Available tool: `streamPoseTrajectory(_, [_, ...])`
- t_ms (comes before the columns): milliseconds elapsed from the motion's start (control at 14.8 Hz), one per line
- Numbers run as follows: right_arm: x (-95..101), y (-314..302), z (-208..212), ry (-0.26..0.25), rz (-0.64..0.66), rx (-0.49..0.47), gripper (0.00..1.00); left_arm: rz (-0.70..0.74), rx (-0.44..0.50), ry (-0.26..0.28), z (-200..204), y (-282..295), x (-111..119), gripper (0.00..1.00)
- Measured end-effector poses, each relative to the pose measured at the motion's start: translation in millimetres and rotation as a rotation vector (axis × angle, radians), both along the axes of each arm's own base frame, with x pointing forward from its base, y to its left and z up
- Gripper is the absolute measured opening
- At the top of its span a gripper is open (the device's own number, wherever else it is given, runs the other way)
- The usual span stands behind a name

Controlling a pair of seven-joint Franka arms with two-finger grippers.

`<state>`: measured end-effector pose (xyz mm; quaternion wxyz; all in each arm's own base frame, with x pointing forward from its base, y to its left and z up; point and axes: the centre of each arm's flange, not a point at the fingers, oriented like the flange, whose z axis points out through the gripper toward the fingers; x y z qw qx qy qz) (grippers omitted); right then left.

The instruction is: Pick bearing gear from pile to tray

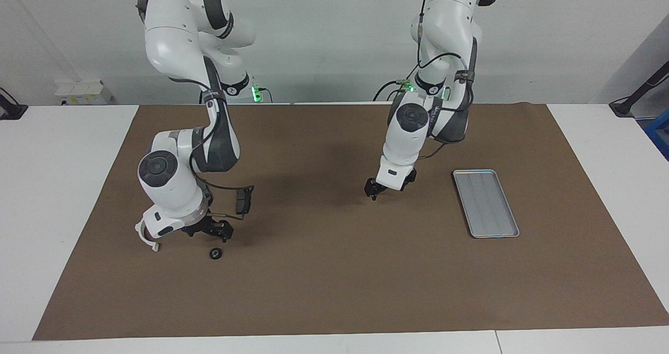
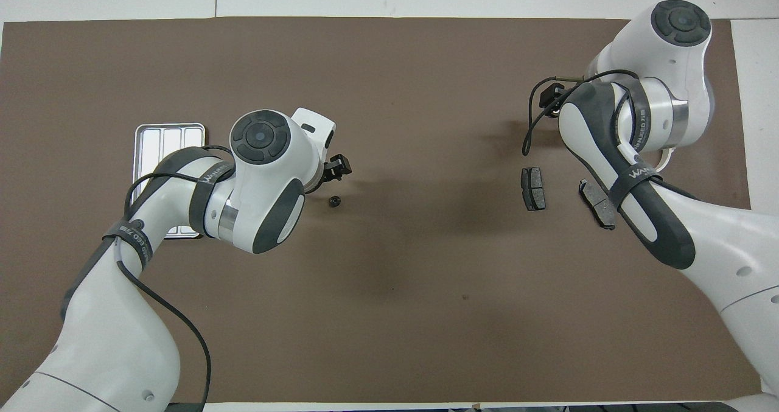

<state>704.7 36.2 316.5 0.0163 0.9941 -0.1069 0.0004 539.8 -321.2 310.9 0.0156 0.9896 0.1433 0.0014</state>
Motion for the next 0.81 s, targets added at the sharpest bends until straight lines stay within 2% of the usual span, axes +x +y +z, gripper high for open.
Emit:
streamPoseTrajectory(202, [4.7, 0.9, -7.5, -0.033, 0.002, 0.004, 1.0, 0.011, 0.005, 0.01, -9.1, -18.6, -12.4, 1.0])
streamPoseTrajectory(471, [10.8, 3.2, -24.7, -0.073, 0.007, 0.01, 1.0, 0.018, 0.013, 0.02, -14.2, -20.1, -17.6, 1.0])
streamPoseTrajectory(539, [11.7, 4.4, -28.6, -0.079, 0.008, 0.012, 1.0, 0.019, 0.015, 0.023, -16.0, -19.1, -18.4, 0.93])
streamPoseTrajectory(606, [12.3, 5.5, -31.1, -0.083, 0.01, 0.013, 1.0, 0.019, 0.017, 0.026, -17.4, -18.3, -19.1, 0.9])
streamPoseTrajectory(808, [12.3, 7.4, -33.0, -0.082, 0.012, 0.015, 1.0, 0.02, 0.022, 0.033, -21.2, -16.7, -21.3, 0.9])
